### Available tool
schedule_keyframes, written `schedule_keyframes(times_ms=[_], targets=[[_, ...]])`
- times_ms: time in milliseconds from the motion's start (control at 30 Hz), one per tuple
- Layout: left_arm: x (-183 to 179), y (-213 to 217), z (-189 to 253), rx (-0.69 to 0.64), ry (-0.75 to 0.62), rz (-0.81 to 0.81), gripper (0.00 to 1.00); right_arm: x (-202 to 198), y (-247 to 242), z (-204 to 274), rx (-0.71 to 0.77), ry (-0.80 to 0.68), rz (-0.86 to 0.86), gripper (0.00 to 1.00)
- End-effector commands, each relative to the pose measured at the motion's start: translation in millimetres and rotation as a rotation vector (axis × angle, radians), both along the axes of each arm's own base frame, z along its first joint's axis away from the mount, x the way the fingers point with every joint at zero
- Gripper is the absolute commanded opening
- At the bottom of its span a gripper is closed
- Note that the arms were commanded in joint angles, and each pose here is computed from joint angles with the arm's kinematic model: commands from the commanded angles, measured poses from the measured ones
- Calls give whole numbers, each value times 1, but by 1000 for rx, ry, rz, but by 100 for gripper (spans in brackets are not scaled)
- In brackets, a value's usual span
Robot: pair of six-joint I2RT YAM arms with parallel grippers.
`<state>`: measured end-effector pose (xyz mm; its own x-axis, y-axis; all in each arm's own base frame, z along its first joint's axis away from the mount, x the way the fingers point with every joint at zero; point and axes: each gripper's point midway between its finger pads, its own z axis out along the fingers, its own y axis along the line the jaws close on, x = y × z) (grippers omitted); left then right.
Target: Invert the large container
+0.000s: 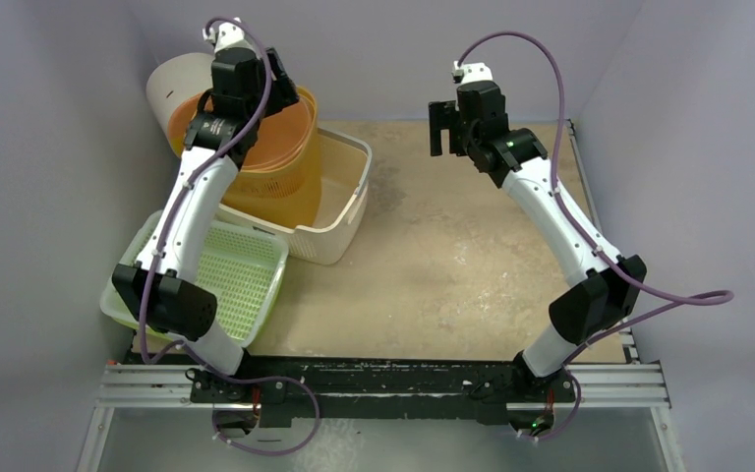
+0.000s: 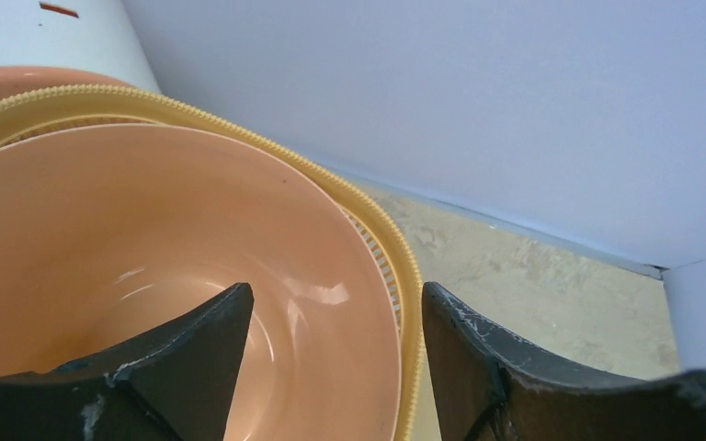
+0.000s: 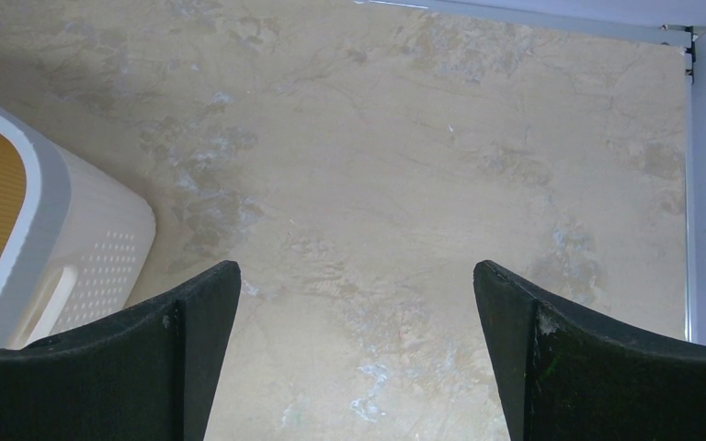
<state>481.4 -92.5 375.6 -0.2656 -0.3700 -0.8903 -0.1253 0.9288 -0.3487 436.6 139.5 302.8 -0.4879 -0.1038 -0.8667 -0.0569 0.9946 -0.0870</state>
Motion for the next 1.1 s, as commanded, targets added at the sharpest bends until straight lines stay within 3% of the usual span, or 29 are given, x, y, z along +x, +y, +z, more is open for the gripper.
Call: schedule_keyframes(times_ms=[0,233,567,867,1000,1067], targets=[[12,-8,20,-61,-73,-7,65,4,4,17,19,-37,15,99],[38,-12,-9,-50,-12,10,64,7,2,21,5,-38,3,99],[46,-15,-35,-34,48,4,64,8,-3,15,-8,-23,-14,99],[39,-6,-74,62,180,13,46,9,-2,13,-10,-18,-13,99],[32,-3,-98,99,253,8,45,9,0,15,-3,-20,-4,99],[28,-2,-108,111,280,7,39,8,0,16,1,-22,-2,99]])
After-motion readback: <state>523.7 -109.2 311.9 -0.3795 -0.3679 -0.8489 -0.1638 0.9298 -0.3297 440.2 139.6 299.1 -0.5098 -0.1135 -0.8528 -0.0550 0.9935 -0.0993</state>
